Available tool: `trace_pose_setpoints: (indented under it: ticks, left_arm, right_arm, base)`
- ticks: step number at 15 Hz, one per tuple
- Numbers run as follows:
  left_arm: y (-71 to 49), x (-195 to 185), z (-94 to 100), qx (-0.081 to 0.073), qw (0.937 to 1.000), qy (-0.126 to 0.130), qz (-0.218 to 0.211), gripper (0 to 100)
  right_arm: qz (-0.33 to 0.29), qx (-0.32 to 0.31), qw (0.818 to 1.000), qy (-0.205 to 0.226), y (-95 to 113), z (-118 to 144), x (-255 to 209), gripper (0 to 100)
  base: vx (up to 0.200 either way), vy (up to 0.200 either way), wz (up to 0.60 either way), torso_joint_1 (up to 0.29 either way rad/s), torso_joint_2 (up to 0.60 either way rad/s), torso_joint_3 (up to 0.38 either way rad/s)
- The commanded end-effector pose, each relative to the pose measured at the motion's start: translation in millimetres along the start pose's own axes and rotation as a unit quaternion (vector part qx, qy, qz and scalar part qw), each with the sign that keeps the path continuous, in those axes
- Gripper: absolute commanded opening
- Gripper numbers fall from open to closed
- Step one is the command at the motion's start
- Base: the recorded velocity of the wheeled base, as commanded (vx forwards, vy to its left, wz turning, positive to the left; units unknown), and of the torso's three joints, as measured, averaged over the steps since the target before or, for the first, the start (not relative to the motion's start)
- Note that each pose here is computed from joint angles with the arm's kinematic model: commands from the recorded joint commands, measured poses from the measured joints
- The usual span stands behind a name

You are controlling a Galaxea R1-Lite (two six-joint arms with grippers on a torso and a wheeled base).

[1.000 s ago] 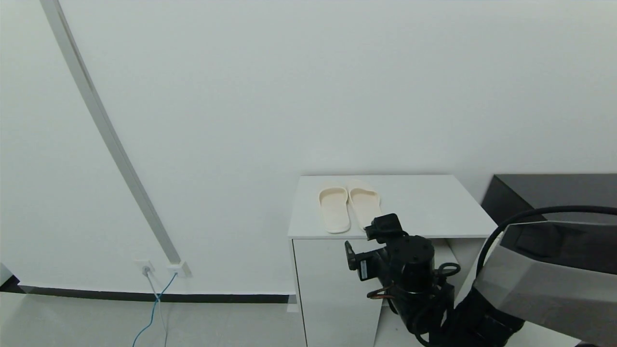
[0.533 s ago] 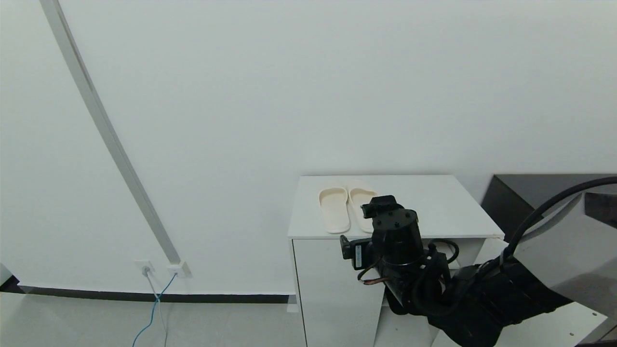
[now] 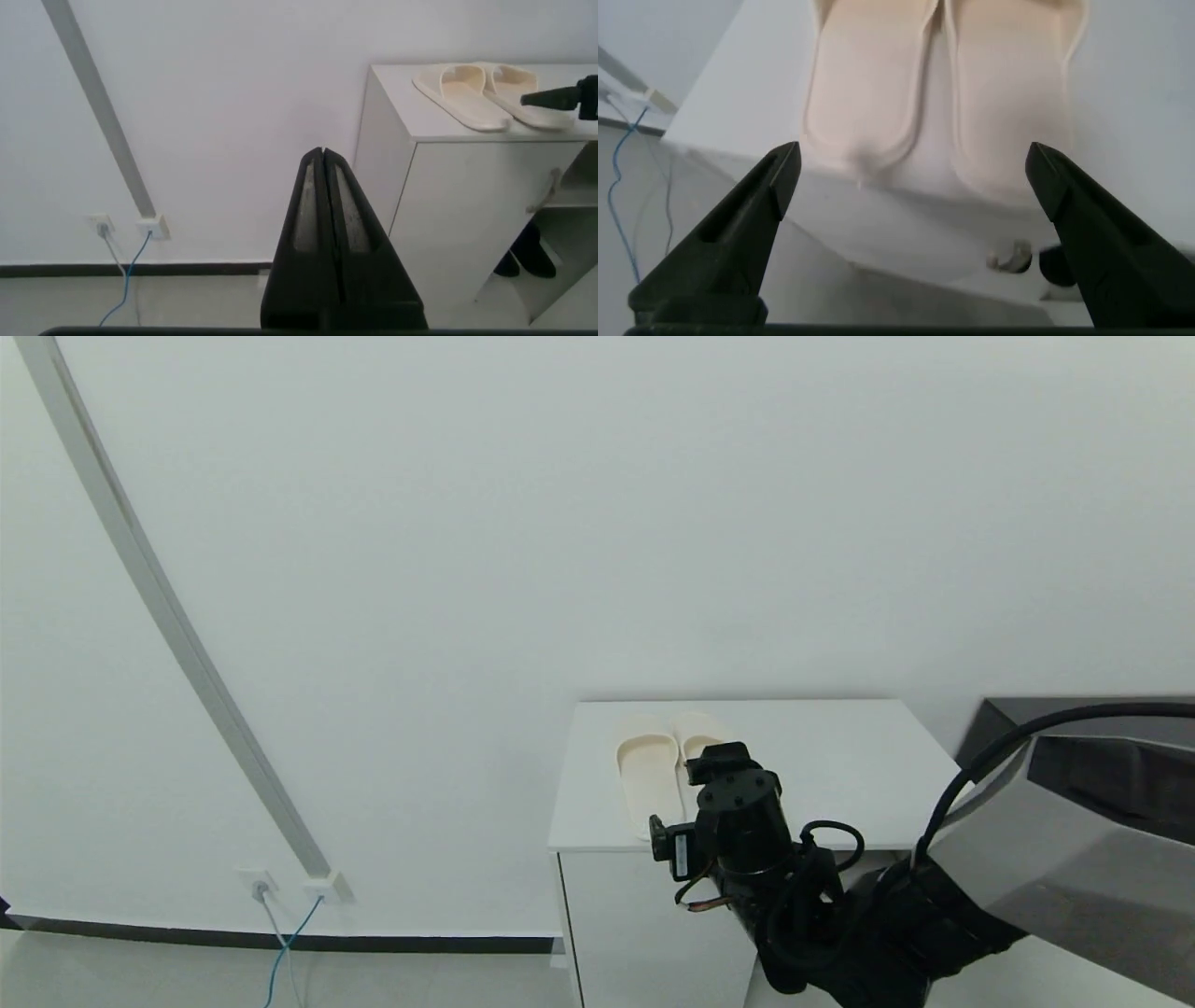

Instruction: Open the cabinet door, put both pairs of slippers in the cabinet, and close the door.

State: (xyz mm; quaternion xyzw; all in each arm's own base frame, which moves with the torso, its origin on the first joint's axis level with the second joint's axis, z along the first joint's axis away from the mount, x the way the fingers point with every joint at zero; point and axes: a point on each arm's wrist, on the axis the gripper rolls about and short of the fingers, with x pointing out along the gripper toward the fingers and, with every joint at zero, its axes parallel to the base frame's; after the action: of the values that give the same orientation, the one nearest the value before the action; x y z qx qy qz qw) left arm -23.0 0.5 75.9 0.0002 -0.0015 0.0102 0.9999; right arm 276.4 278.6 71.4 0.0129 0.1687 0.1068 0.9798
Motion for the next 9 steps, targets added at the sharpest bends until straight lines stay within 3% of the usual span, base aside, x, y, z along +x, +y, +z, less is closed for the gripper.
trace_pose_setpoints:
  ticks: [1,9]
  left_arm:
    - [0.0,0.1,0.0,0.000,1.0000,0.001,0.000,0]
    - [0.0,0.1,0.0,0.000,1.0000,0.001,0.001,0]
  right_arm:
    - [-0.007,-0.001,1.000,-0.001,0.3,-16.9,19.0,100]
    - [-0.030,0.010,0.999,-0.042,0.4,-8.4,78.7,100]
  base:
    - [0.000,0.000,0.00,0.000,0.00,0.000]
    - [0.000,0.000,0.00,0.000,0.00,0.000]
